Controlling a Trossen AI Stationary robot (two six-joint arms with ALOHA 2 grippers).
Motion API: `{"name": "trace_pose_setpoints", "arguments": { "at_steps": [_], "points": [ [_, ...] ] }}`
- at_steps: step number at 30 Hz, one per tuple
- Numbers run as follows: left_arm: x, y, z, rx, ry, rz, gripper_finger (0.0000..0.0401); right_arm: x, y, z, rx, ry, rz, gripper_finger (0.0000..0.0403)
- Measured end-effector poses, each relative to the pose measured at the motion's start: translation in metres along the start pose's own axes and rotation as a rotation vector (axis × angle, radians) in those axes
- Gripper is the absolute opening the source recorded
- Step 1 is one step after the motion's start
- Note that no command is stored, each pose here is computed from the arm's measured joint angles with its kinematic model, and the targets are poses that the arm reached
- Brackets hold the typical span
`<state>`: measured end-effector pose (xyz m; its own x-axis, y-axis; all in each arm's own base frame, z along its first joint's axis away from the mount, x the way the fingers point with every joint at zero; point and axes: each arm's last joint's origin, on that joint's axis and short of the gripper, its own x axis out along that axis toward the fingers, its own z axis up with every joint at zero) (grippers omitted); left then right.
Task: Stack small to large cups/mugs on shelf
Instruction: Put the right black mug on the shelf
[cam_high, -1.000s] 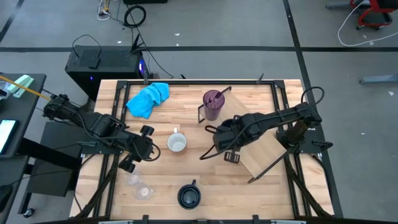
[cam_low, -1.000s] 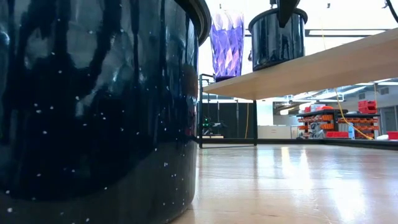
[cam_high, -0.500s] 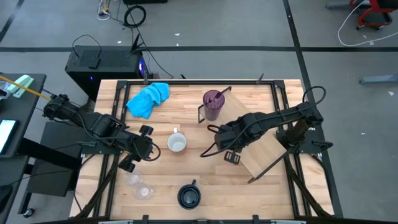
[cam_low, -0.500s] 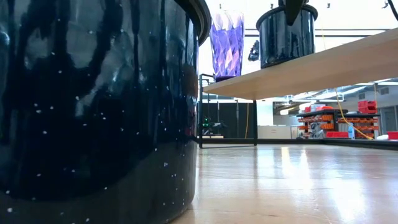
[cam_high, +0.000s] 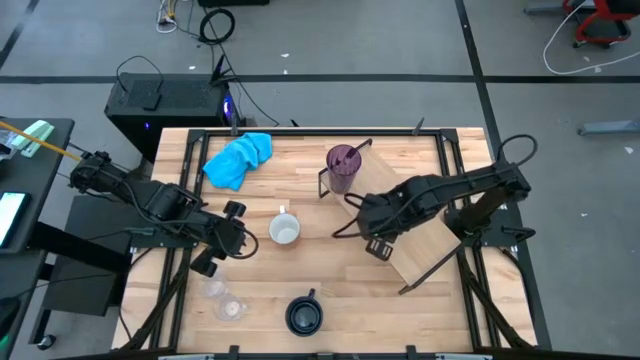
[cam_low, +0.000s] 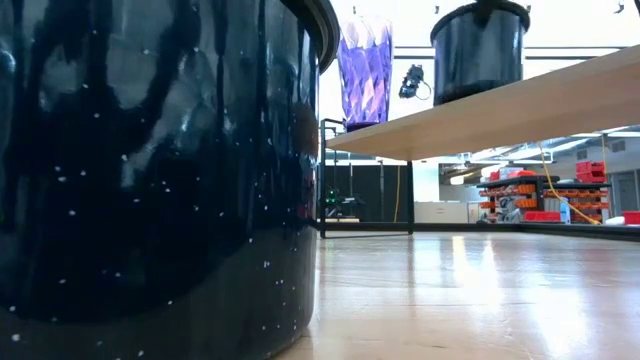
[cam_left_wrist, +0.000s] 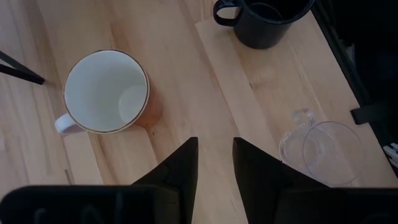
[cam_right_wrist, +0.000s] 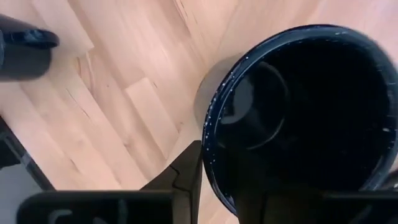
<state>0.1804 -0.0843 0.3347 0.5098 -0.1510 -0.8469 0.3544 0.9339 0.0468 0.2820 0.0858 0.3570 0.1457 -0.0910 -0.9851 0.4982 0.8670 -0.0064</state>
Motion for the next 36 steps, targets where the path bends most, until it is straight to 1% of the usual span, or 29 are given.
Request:
{"name": "trace_pose_setpoints", "arguments": {
  "at_steps": [5, 9, 16, 23, 26, 28, 30, 36],
  "points": [
    [0.000, 0.000, 0.000, 0.001, 0.000, 0.000, 0.0107, 0.017, -0.003, -0.013, 0.014, 0.074, -0.043, 0.0077],
    [0.000, 0.000, 0.000, 0.007, -0.002, 0.000, 0.0107, 0.025, -0.002, -0.015, 0.012, 0.109, -0.038, 0.0077],
    [0.000, 0.000, 0.000, 0.008, -0.002, 0.000, 0.0107, 0.021, -0.001, -0.014, 0.012, 0.099, -0.008, 0.0077],
    [0.000, 0.000, 0.000, 0.007, -0.001, 0.000, 0.0107, 0.019, 0.002, -0.014, 0.104, 0.138, 0.046, 0.0069],
    [0.000, 0.000, 0.000, 0.007, -0.001, 0.000, 0.0107, 0.019, 0.002, -0.013, 0.157, 0.140, 0.052, 0.0062],
    [0.000, 0.000, 0.000, 0.007, -0.001, 0.000, 0.0107, 0.019, 0.004, -0.012, 0.178, 0.135, 0.079, 0.0059],
    [0.000, 0.000, 0.000, 0.007, -0.001, 0.000, 0.0107, 0.019, 0.006, -0.011, 0.184, 0.134, 0.096, 0.0057],
    [0.000, 0.000, 0.000, -0.007, 0.001, 0.000, 0.0107, 0.019, 0.006, -0.016, 0.193, 0.165, 0.080, 0.0059]
  ]
}}
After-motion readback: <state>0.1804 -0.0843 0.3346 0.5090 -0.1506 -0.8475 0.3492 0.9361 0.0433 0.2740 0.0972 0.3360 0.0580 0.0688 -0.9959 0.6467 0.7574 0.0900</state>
